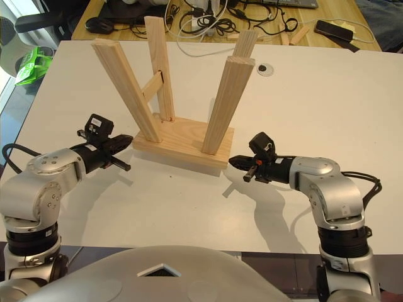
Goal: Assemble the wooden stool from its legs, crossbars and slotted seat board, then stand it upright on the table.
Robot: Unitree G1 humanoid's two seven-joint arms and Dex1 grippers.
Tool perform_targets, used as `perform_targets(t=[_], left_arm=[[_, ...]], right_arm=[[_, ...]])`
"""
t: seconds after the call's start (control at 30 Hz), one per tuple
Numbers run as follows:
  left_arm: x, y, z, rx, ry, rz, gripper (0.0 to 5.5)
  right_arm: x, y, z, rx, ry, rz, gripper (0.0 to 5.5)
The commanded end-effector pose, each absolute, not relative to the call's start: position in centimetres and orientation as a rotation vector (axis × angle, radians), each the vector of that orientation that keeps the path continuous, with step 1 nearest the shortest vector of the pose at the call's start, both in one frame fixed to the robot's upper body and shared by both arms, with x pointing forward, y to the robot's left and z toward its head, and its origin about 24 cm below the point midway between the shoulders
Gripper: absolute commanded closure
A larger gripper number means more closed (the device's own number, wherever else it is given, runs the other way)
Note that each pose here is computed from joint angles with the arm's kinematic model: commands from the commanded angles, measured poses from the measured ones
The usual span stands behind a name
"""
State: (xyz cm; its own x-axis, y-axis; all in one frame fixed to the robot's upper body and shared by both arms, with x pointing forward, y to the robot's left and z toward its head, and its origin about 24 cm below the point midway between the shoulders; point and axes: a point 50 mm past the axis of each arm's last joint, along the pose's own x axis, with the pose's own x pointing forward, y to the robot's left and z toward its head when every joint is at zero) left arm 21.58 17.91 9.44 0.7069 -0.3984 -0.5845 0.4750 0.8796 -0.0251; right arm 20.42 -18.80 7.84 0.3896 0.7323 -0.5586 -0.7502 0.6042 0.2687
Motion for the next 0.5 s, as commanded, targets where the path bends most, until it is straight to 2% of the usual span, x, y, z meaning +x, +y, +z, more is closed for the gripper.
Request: perform_targets(t=[0.03, 0.5], left_arm=[[20.3, 14.6, 9.9, 0.006, 0.598, -0.775, 5.48], [20.0, 14.4, 11.8, -0.088, 0.523, -0.897, 5.48]], right_arm=[[20.2, -16.2, 9.8, 0.058, 0.558, 1.121, 5.50], [19.9, -16.2, 11.1, 0.161, 0.507, 1.171, 5.50]])
